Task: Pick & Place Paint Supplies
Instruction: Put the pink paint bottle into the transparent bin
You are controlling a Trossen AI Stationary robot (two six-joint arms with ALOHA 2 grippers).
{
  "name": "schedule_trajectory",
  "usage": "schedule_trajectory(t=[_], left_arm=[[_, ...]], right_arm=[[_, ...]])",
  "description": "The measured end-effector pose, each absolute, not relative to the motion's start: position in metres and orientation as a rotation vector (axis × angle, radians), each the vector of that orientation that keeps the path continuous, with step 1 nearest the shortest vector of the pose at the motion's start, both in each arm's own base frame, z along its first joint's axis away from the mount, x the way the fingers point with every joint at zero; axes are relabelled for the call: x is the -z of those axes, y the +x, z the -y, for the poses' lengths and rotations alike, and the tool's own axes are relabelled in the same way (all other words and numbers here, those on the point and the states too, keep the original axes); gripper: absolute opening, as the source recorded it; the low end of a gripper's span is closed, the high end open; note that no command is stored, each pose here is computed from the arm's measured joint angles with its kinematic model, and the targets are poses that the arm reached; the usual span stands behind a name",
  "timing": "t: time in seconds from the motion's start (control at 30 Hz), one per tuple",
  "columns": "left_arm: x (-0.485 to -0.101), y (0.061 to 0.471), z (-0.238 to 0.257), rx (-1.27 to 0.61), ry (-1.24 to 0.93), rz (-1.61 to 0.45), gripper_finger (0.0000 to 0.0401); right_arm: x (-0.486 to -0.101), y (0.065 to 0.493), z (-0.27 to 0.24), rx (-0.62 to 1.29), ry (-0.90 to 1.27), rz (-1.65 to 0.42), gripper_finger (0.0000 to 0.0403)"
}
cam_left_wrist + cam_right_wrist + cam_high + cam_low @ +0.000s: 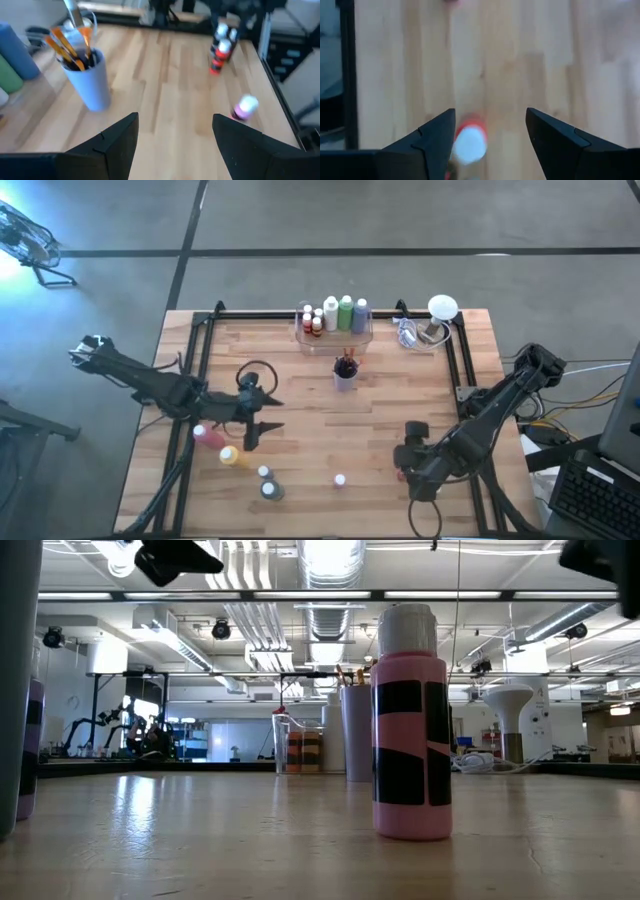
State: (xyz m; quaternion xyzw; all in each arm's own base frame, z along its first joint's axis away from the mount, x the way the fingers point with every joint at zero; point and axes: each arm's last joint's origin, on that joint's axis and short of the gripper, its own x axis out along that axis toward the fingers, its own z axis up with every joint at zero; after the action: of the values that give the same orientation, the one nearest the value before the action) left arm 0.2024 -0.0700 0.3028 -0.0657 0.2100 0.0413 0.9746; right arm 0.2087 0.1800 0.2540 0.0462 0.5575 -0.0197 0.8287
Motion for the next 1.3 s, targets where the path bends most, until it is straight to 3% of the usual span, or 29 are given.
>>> schedule_trajectory(t=[0.17, 0.53, 0.67, 0.87, 1.03, 1.13, 1.3], left_arm=[[-0.311, 0.195, 0.088, -0.032, -0.137, -0.559, 0.0259], [-0.343, 0.183, 0.147, 0.139, -0.125, -0.682, 0.0259], [-0.351, 0.178, 0.148, -0.042, -0.197, -0.834, 0.0257], [-0.353, 0.158, 0.131, -0.555, -0.364, -1.114, 0.0247], [-0.350, 0.158, 0.133, -0.513, -0.531, -1.084, 0.0235], [-0.346, 0.150, 0.126, -0.630, -0.512, -1.145, 0.0228], [-0.342, 0.141, 0.119, -0.621, -0.542, -1.148, 0.0214]], right_arm=[[-0.264, 0.219, -0.174, 0.061, 0.030, -1.105, 0.0231], [-0.264, 0.227, -0.163, 0.091, 0.029, -1.103, 0.0260], [-0.263, 0.227, -0.162, 0.093, 0.028, -1.105, 0.0266], [-0.263, 0.228, -0.161, 0.108, 0.019, -1.093, 0.0259], [-0.261, 0.228, -0.160, 0.118, 0.006, -1.092, 0.0243], [-0.260, 0.228, -0.158, 0.112, -0.039, -1.090, 0.0237], [-0.261, 0.229, -0.148, 0.167, -0.079, -1.090, 0.0227]])
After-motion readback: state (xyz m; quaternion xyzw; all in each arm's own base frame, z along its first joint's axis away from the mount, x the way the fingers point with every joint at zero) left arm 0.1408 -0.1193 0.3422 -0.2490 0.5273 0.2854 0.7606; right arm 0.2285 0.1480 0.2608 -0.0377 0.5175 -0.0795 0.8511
